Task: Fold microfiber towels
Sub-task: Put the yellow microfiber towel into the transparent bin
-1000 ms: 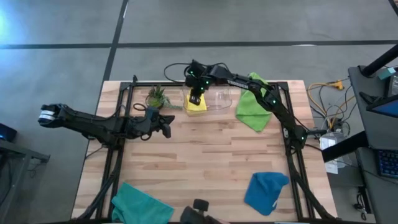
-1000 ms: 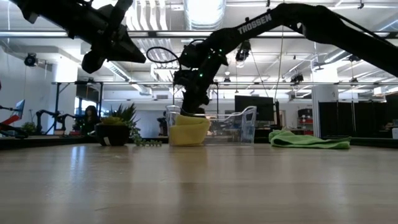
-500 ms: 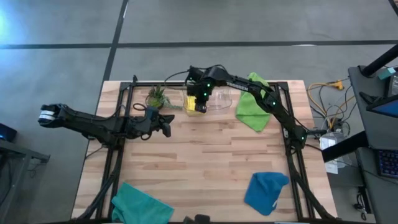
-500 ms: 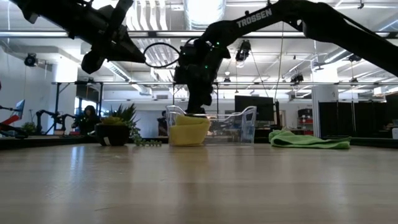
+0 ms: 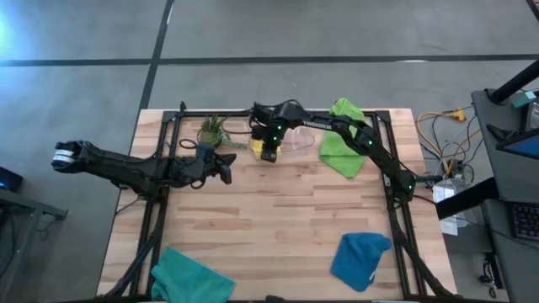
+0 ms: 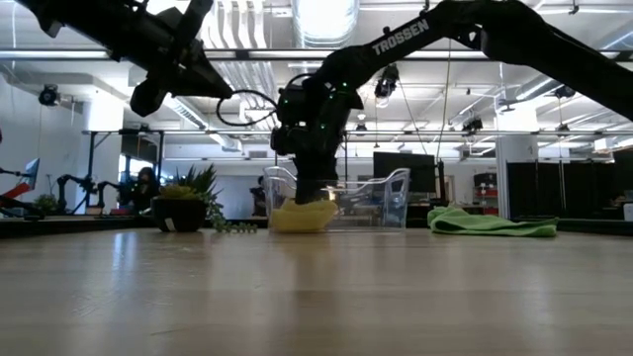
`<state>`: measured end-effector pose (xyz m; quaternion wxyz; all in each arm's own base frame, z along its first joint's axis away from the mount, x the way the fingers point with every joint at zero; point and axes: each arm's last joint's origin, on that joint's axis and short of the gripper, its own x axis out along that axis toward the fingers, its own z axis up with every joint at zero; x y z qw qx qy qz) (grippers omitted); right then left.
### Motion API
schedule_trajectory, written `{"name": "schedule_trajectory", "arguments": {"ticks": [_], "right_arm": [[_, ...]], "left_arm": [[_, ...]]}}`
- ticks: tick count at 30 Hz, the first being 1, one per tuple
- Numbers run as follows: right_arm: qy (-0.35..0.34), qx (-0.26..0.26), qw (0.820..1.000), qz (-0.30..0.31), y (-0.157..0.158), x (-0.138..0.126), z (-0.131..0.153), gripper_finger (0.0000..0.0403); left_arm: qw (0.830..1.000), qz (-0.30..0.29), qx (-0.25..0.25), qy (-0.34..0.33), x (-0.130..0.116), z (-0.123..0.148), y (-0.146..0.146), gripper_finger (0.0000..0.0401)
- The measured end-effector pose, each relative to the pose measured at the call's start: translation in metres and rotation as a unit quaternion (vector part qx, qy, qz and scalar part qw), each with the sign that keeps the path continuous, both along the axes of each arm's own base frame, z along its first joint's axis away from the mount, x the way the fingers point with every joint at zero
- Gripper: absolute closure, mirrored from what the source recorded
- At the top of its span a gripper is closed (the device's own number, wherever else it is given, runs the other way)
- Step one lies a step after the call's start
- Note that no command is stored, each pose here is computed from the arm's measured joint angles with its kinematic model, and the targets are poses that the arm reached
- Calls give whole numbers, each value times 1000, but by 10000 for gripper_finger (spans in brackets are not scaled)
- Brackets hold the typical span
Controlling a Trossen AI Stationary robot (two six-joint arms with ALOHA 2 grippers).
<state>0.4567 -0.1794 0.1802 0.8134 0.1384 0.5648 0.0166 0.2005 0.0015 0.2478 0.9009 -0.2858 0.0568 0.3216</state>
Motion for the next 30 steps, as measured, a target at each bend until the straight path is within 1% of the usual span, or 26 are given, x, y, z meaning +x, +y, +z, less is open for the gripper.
{"name": "schedule_trajectory", "arguments": {"ticks": [3, 7, 14, 17, 20, 23, 30], "right_arm": [[1, 3, 1000, -11, 2, 1, -6, 394], [5, -11, 999, -38, 3, 3, -6, 394], [-29, -21, 998, -57, -6, 7, 24, 394], [-38, -29, 997, -66, -12, 6, 32, 394], [-20, -59, 994, -88, -19, 3, 28, 394], [-4, -77, 993, -95, -21, 2, 22, 394], [2, -74, 993, -95, -23, 4, 13, 394]], "left_arm": [[1000, 4, 1, 0, 0, 0, 1, 401], [1000, 7, 1, 0, 0, 0, 2, 401], [1000, 7, 1, -1, 0, 0, 2, 401], [1000, 7, 1, -2, 0, 0, 2, 401], [1000, 7, 1, -3, 0, 1, 2, 401], [1000, 7, 1, -3, 0, 1, 2, 401], [1000, 7, 1, -2, 0, 0, 2, 401]]}}
